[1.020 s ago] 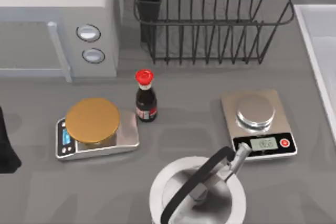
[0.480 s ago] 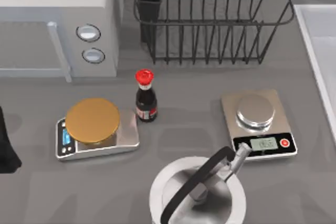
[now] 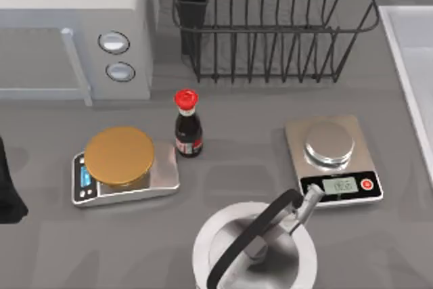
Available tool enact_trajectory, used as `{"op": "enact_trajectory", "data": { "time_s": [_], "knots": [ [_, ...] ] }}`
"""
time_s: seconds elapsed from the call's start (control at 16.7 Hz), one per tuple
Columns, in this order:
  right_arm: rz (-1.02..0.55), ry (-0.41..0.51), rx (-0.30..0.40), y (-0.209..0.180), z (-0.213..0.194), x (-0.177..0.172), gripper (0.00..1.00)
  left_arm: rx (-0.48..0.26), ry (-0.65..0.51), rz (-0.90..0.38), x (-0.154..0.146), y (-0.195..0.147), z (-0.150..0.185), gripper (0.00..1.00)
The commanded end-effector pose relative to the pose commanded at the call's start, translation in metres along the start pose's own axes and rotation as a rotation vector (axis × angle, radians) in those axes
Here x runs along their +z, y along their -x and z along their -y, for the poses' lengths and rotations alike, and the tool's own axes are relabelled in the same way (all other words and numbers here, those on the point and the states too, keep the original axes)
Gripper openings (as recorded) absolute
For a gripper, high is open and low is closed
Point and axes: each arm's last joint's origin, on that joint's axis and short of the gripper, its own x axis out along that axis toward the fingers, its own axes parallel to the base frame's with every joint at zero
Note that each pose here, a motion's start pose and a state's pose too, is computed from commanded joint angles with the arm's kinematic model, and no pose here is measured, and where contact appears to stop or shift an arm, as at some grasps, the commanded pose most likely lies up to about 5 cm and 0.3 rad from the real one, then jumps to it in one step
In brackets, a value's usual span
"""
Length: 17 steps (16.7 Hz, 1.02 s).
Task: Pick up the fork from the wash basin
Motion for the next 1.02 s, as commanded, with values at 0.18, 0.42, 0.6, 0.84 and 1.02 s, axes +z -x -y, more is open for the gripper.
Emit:
{"op": "enact_trajectory", "data": {
  "time_s": [0.18,0.42,0.6,0.84,1.02],
  "knots": [
    [0.000,0.000,0.000,0.000,0.000,0.000,1.00,0.000,0.000,0.000,0.000,0.000,0.000,1.00],
    [-0.035,0.004,-0.005,-0.001,0.000,0.010,1.00,0.000,0.000,0.000,0.000,0.000,0.000,1.00],
    [-0.126,0.015,-0.015,-0.006,0.002,0.035,1.00,0.000,0.000,0.000,0.000,0.000,0.000,1.00],
    [-0.315,0.034,-0.032,-0.030,0.004,0.082,1.00,0.000,0.000,0.000,0.000,0.000,0.000,1.00],
    [-0.495,0.046,-0.044,-0.067,0.009,0.117,1.00,0.000,0.000,0.000,0.000,0.000,0.000,1.00]
  ]
}}
